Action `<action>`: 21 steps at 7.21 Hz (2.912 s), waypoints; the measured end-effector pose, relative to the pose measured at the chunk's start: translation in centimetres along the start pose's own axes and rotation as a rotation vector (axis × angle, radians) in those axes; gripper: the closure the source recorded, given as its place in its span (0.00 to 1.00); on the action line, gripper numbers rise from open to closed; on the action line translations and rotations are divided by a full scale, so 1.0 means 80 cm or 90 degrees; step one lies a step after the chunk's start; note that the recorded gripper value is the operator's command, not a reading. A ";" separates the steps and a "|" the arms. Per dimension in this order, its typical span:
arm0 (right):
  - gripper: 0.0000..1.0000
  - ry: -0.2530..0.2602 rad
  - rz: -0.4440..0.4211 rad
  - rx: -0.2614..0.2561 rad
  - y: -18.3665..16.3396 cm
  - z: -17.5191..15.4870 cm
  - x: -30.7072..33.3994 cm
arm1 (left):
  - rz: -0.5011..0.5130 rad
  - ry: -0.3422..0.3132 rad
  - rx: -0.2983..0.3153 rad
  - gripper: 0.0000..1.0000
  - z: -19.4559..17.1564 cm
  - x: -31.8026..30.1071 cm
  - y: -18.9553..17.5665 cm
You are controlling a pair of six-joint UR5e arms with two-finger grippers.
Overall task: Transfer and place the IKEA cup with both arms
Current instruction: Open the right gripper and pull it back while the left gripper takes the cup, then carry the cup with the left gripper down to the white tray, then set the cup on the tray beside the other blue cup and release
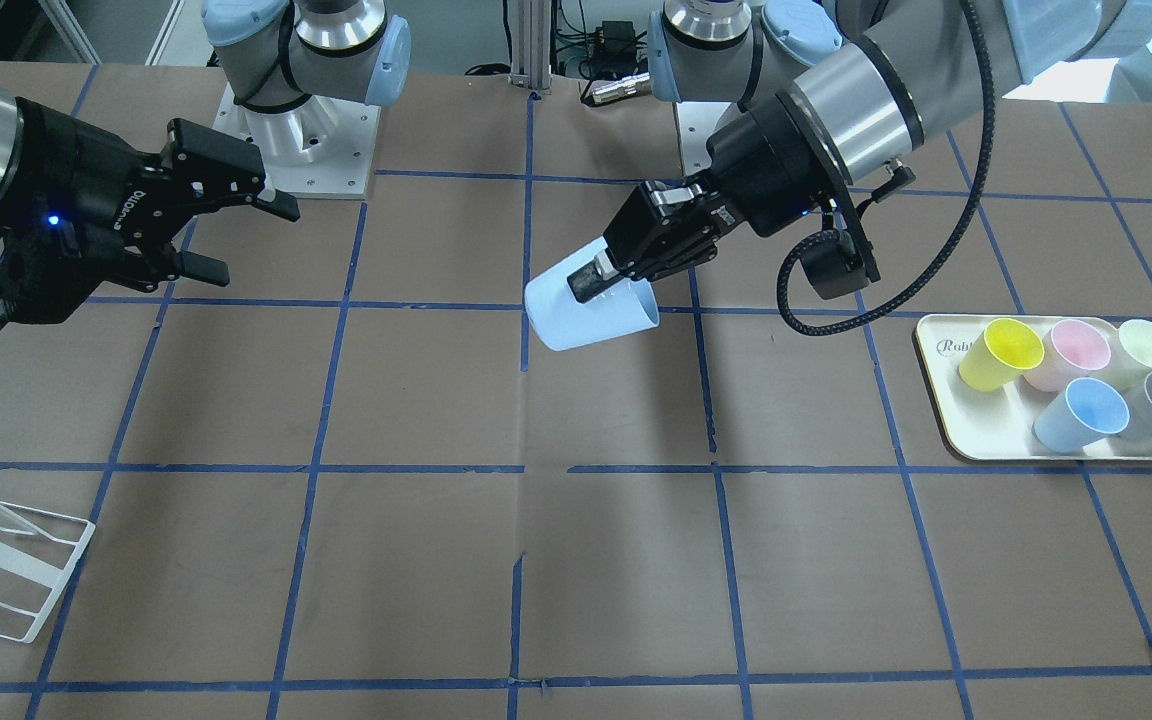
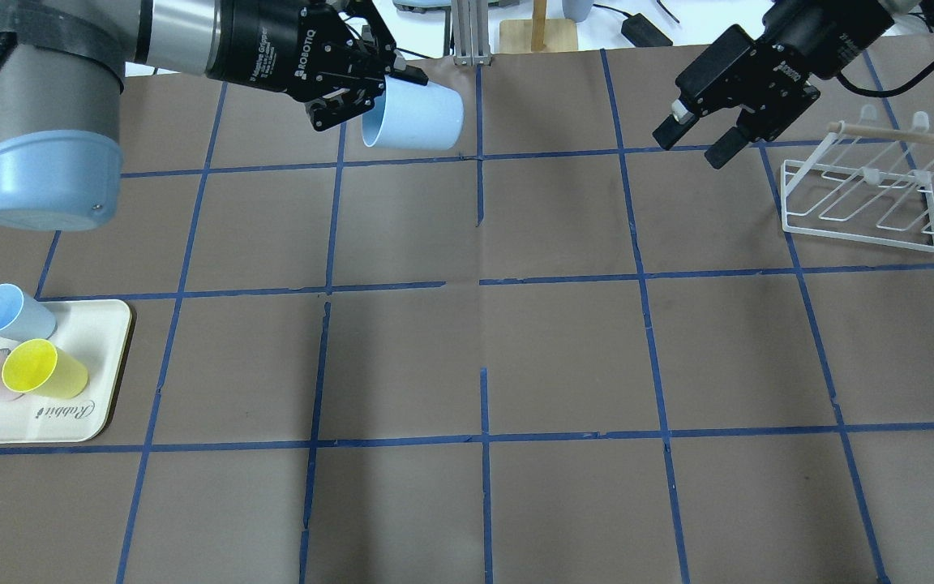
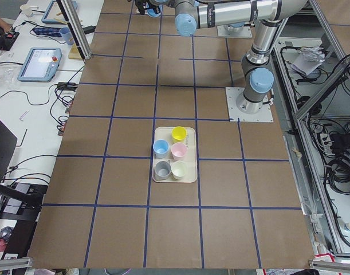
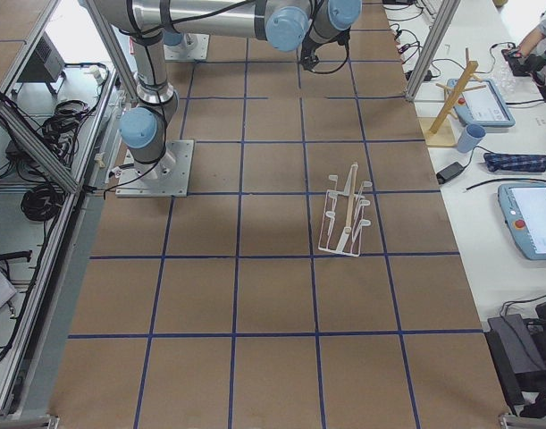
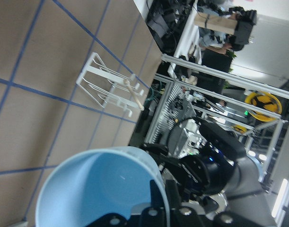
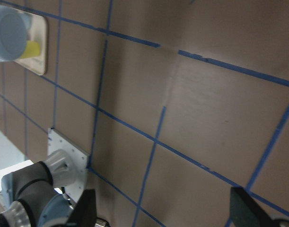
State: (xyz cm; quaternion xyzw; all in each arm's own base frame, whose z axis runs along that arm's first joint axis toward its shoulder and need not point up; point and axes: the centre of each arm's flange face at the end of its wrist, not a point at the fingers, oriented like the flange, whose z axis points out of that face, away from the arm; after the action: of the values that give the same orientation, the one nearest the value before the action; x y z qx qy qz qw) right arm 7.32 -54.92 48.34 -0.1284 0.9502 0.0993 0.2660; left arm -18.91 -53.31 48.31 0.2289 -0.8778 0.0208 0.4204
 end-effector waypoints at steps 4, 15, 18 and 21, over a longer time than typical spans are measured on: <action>0.01 0.305 0.170 0.047 -0.026 0.029 -0.068 | 0.221 -0.314 -0.017 1.00 -0.023 -0.111 -0.039; 0.00 0.335 0.268 0.137 -0.036 0.043 -0.099 | 0.393 -0.622 -0.082 1.00 -0.145 -0.431 -0.189; 0.00 0.334 0.269 0.139 -0.035 0.042 -0.101 | 0.373 -0.647 -0.086 1.00 -0.154 -0.473 -0.212; 0.00 0.334 0.267 0.138 -0.035 0.042 -0.100 | 0.363 -0.650 -0.099 0.38 -0.148 -0.488 -0.216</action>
State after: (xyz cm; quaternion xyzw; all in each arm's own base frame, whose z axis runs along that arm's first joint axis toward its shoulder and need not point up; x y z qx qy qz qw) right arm 16.37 -55.17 49.48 0.0774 0.9969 0.0136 -0.0016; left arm 18.08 -51.01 24.04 -0.0669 -0.9949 -0.0444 -0.0617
